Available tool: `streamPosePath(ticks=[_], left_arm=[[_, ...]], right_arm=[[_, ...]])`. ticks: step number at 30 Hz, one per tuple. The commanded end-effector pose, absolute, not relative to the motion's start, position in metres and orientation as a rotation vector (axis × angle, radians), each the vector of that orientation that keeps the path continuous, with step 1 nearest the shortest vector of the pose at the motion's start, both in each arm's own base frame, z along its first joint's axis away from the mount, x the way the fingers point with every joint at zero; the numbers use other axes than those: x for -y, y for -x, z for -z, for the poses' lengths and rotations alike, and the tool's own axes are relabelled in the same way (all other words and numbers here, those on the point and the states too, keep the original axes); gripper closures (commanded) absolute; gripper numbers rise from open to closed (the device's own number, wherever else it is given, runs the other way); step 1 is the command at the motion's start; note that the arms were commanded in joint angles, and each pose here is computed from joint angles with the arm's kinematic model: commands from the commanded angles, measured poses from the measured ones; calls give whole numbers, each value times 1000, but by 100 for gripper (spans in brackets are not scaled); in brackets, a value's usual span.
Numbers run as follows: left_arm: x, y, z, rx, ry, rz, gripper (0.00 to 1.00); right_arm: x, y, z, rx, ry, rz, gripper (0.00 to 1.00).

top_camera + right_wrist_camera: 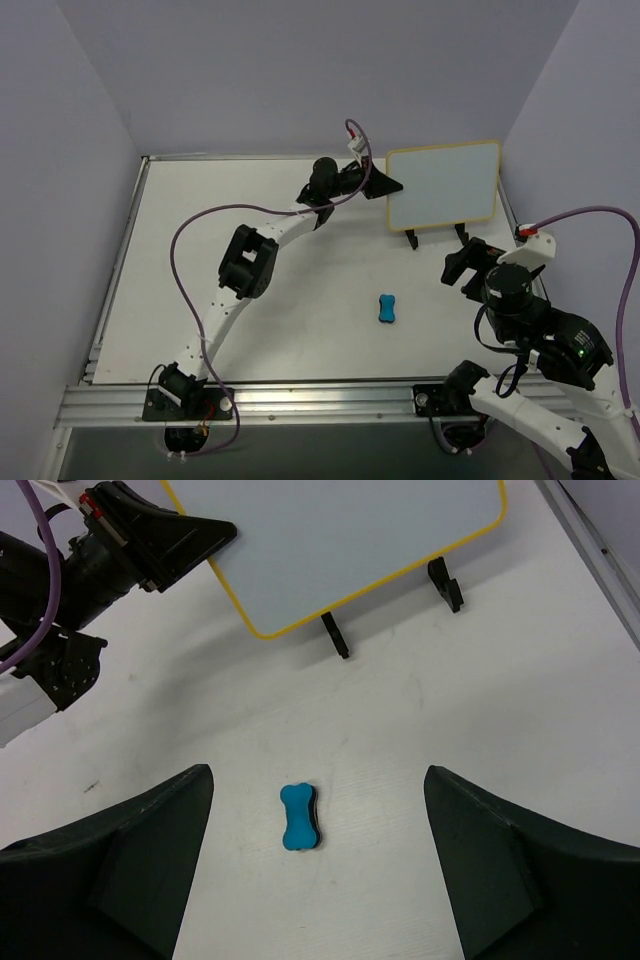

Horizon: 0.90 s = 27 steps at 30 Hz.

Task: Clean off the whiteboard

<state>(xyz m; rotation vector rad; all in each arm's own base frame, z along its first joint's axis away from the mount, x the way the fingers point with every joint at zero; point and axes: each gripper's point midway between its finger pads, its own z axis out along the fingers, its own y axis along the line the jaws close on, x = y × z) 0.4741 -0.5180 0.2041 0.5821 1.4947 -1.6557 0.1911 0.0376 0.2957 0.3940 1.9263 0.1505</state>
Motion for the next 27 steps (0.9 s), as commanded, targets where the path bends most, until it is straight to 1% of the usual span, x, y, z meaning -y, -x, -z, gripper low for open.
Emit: streamPosePath(ticks=[1, 9, 21, 27], left_arm=[[517, -470, -251, -1308, -660, 1640, 98], [524, -477, -223, -1371, -690, 1626, 98], [518, -484, -217, -1374, -662, 1633, 98], [518, -486, -203, -1390, -653, 1630, 98]], right_arm=[[-36, -193, -298, -1928, -397, -123, 18], [-42, -193, -302, -1927, -379, -155, 18], [-44, -194, -300, -1933, -364, -156, 17], [-44, -193, -297, -1933, -360, -159, 17]])
